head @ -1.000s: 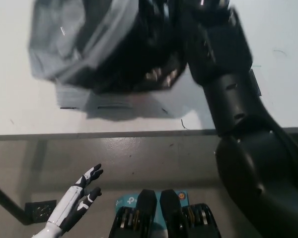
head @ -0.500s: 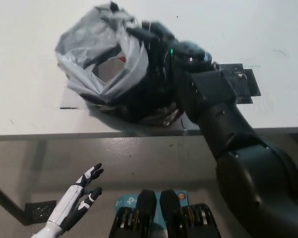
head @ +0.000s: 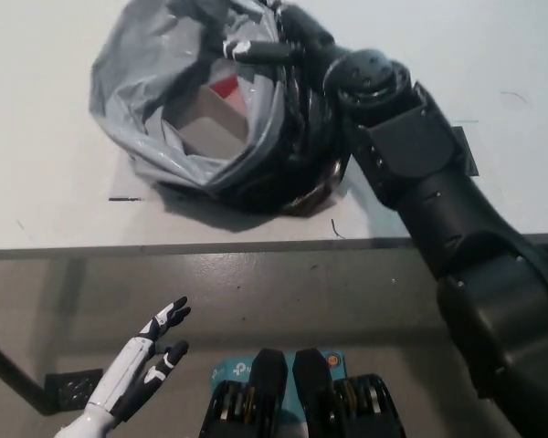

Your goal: Use the right hand to pick up a small rectangular container and put it into a plastic bag and lift the bag

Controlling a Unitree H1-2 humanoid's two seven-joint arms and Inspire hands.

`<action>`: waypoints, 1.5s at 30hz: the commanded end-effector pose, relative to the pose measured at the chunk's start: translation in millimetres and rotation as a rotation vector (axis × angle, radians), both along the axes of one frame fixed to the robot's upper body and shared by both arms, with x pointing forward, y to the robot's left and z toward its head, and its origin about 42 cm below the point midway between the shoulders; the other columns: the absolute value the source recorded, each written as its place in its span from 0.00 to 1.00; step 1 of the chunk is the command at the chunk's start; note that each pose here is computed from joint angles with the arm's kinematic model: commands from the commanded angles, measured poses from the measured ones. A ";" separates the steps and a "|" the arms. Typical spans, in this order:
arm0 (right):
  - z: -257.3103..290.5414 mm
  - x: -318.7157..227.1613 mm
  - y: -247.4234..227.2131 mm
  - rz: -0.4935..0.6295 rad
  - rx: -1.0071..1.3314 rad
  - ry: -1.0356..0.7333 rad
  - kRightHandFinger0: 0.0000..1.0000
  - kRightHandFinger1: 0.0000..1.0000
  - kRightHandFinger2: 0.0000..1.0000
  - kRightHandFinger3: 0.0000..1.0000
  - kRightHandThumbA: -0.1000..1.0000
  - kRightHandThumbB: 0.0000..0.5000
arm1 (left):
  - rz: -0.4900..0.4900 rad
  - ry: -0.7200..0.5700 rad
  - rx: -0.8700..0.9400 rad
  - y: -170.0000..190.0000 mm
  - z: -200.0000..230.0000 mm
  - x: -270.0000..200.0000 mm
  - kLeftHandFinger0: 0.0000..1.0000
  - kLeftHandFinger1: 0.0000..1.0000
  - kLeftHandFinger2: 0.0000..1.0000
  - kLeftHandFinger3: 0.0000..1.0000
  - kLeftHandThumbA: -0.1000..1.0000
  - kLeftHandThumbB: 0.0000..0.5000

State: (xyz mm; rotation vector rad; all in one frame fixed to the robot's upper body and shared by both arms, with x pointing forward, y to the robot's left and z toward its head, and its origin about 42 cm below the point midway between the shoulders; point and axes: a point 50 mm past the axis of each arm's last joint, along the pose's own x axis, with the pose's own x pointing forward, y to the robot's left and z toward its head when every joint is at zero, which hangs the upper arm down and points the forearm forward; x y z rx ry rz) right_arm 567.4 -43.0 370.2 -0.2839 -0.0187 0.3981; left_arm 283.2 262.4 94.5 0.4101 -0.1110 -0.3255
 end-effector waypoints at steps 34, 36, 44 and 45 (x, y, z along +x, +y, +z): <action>224.2 -205.7 -144.8 -0.019 -0.304 -1.072 1.00 1.00 1.00 1.00 1.00 0.88 | -0.010 -0.137 0.034 7.9 47.6 43.9 0.84 1.00 1.00 1.00 0.98 1.00; 201.7 -241.5 -176.5 -0.021 -0.285 -1.131 1.00 1.00 1.00 1.00 1.00 0.80 | -0.007 -0.143 0.032 8.2 52.2 47.4 0.87 1.00 1.00 1.00 0.99 1.00; 121.7 -333.6 -238.6 -0.097 -0.239 -1.175 1.00 1.00 1.00 1.00 1.00 0.76 | -0.012 -0.217 0.000 7.1 69.3 67.8 1.00 1.00 1.00 1.00 1.00 0.95; 114.0 -339.3 -239.8 -0.094 -0.213 -1.173 1.00 1.00 1.00 1.00 1.00 0.80 | -0.009 -0.222 -0.006 7.1 71.7 70.7 1.00 1.00 1.00 1.00 1.00 0.96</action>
